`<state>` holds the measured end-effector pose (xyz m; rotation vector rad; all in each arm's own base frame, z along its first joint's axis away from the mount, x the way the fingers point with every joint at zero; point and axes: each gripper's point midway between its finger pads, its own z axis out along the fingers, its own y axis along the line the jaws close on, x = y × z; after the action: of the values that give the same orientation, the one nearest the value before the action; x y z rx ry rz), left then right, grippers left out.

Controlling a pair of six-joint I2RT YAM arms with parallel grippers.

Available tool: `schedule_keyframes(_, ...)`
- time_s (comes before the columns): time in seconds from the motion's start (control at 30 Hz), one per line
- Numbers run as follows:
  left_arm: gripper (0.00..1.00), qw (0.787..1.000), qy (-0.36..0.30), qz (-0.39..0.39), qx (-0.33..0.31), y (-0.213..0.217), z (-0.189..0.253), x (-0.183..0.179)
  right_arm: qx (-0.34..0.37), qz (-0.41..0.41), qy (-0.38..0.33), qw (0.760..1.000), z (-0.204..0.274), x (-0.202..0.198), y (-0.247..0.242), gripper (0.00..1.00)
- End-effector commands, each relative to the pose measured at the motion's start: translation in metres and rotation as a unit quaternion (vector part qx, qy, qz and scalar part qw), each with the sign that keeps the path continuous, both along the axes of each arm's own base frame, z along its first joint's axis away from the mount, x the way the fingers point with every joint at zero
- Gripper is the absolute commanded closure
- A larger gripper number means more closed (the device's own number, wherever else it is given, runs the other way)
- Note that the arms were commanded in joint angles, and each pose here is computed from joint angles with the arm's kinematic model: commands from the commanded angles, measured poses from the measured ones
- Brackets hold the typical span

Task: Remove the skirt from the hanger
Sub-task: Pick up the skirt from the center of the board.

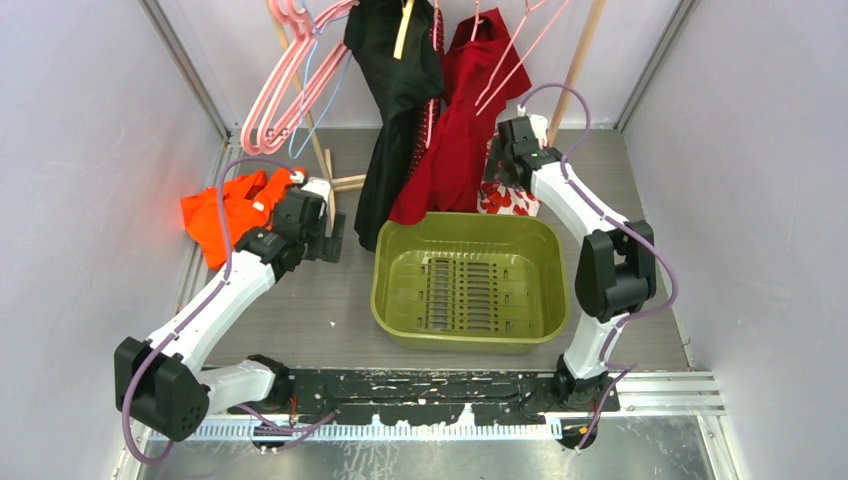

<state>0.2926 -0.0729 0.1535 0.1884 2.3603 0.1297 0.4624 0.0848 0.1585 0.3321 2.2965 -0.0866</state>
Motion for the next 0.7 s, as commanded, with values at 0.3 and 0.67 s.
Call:
schedule_keyframes(0.3, 0.06, 1.0, -0.01, 0.002, -0.006, -0.002, 0.012, 0.003, 0.028, 0.009, 0.009, 1.0, -0.024, 0.004, 0.025, 0.15)
schedule_keyframes(0.67, 0.06, 1.0, -0.007, 0.005, -0.008, 0.0, 0.014, -0.002, 0.029, 0.009, -0.003, 1.0, -0.023, 0.005, 0.022, 0.43)
